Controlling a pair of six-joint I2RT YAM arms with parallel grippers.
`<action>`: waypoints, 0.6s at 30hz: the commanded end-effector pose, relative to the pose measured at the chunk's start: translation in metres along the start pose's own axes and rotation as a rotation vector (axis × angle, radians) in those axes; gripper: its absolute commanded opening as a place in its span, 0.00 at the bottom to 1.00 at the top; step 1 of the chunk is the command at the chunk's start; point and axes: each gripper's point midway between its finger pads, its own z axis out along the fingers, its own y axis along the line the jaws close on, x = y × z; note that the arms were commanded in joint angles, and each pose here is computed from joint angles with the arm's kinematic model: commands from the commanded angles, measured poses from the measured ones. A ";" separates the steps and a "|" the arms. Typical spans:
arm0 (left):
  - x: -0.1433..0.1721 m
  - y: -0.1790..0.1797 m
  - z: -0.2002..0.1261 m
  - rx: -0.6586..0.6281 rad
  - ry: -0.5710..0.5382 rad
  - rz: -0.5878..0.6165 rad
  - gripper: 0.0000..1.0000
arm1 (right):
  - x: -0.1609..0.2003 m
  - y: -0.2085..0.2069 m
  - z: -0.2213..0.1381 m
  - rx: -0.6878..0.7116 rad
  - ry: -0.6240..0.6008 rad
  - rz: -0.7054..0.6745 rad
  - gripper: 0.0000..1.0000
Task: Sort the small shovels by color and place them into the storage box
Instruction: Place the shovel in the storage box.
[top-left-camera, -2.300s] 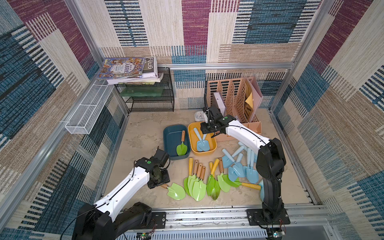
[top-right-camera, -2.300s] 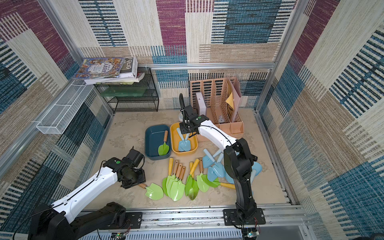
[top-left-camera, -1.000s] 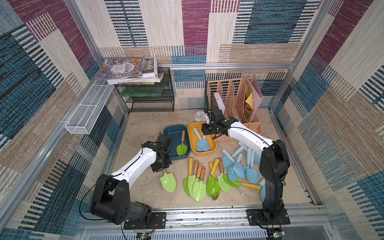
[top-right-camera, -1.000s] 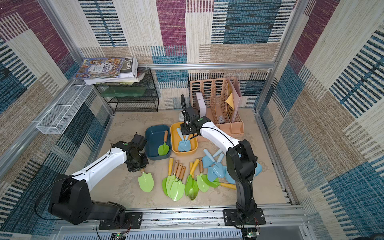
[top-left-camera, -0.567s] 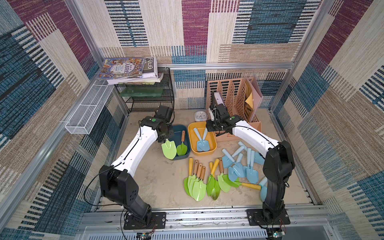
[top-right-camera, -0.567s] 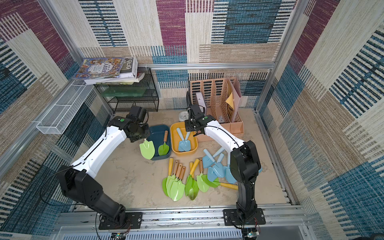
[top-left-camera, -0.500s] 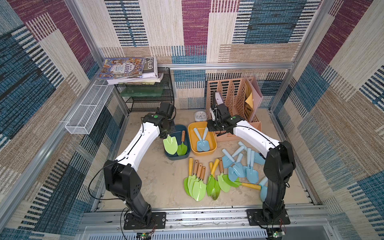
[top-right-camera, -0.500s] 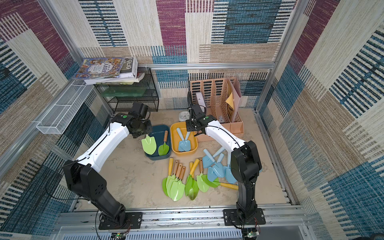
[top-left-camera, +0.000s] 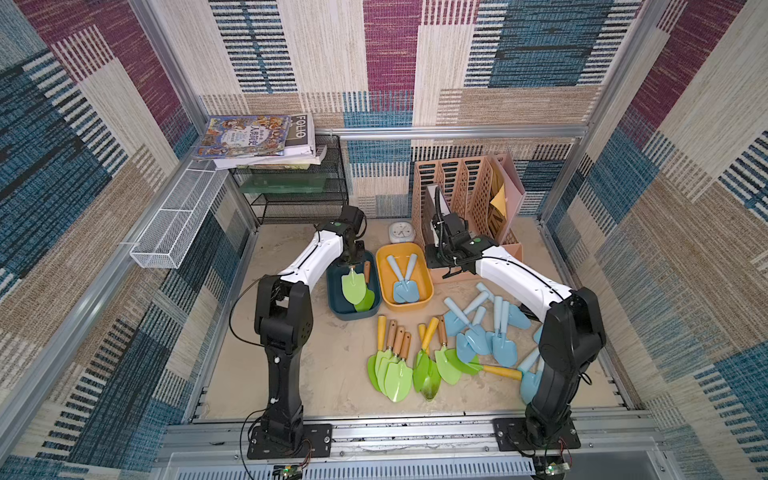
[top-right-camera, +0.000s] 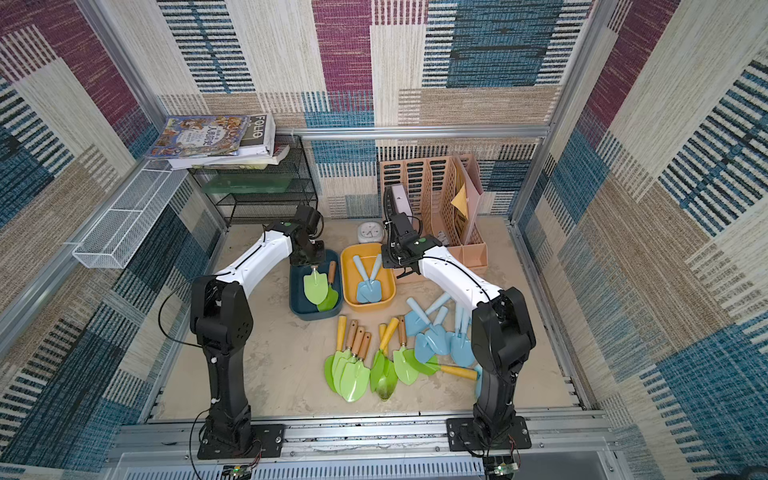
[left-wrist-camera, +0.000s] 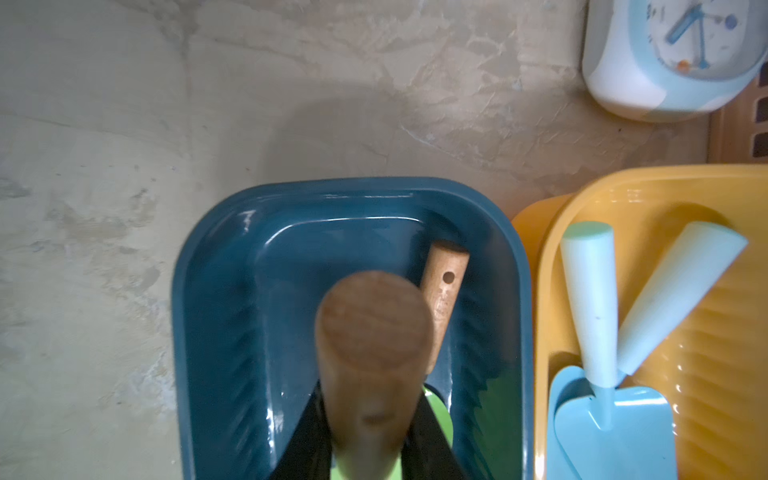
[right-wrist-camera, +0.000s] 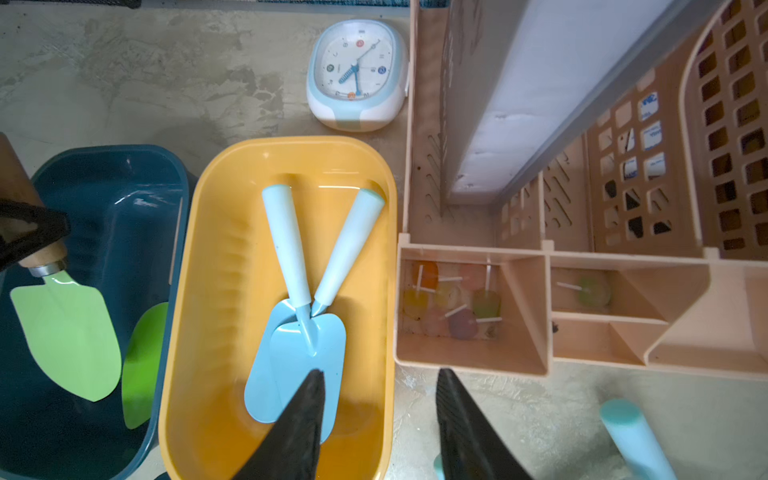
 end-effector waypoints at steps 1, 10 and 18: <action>0.013 -0.003 0.009 0.021 0.057 0.026 0.00 | 0.004 -0.007 -0.002 0.020 -0.007 0.037 0.47; 0.030 -0.006 0.034 0.032 0.132 0.017 0.12 | 0.023 -0.016 0.001 0.036 0.023 0.067 0.47; 0.031 -0.008 0.037 0.039 0.142 -0.004 0.30 | 0.037 -0.020 0.008 0.041 0.051 0.086 0.47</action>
